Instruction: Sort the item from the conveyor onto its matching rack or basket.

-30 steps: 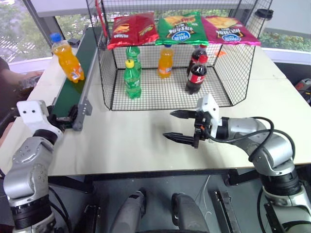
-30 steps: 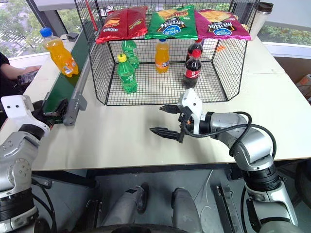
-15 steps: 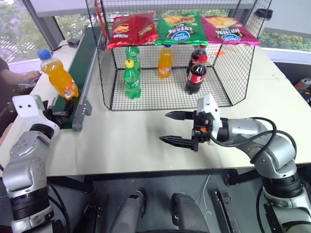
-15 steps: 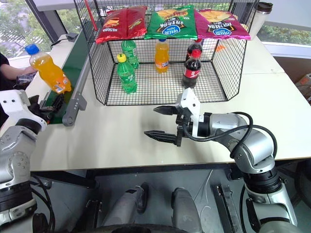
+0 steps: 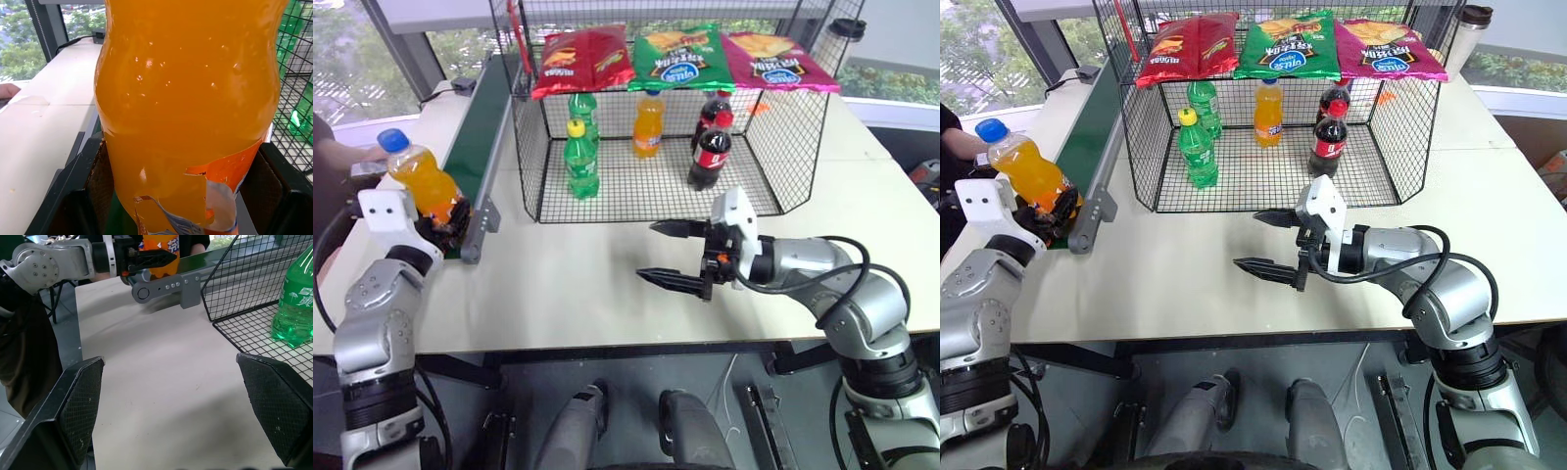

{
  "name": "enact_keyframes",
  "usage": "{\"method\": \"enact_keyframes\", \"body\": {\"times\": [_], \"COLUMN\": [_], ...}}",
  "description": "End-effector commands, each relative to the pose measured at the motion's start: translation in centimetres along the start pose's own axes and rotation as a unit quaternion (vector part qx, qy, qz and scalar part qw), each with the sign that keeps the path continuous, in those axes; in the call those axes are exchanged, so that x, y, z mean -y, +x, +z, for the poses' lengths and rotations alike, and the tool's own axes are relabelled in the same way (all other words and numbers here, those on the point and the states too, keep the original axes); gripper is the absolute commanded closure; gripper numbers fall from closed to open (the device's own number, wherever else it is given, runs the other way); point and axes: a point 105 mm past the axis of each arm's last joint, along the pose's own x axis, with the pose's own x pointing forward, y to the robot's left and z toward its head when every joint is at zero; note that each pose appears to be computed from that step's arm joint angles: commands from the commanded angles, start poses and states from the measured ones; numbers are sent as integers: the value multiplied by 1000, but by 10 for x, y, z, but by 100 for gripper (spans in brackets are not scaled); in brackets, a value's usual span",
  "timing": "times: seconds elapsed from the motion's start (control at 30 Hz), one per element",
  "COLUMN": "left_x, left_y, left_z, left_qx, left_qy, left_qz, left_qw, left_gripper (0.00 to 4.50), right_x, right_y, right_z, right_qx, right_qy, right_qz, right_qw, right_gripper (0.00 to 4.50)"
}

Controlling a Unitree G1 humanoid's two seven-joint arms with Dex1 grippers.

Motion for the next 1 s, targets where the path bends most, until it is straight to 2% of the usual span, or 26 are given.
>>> {"method": "enact_keyframes", "body": {"times": [0.03,0.2,0.33,0.47,0.57,0.67,0.83,1.0], "left_x": [-5,0,47,95,119,155,193,217], "left_y": [-2,1,6,2,0,-8,-27,-32], "left_z": [30,45,57,46,41,34,4,-9], "left_qx": [50,65,48,5,-11,-30,-59,-47], "left_qy": [-2,-10,-17,-27,-18,-9,49,94], "left_qz": [2,-22,-146,-278,-341,-426,-516,-556], "left_qw": [999,998,988,960,940,904,853,824], "left_gripper": [159,159,159,159,159,159,159,159], "right_x": [-2,-3,-1,1,4,10,16,22], "right_y": [-2,-2,-3,-2,-1,-2,-5,-3], "right_z": [8,9,17,23,27,27,19,19], "right_qx": [10,9,16,24,26,23,6,-1], "right_qy": [-18,-21,-27,-25,-23,-23,-26,-42], "right_qz": [-1,-1,-2,-5,-11,-23,-34,-51], "right_qw": [1000,1000,999,999,999,999,999,998], "right_gripper": [0,0,0,0,0,0,0,0]}}
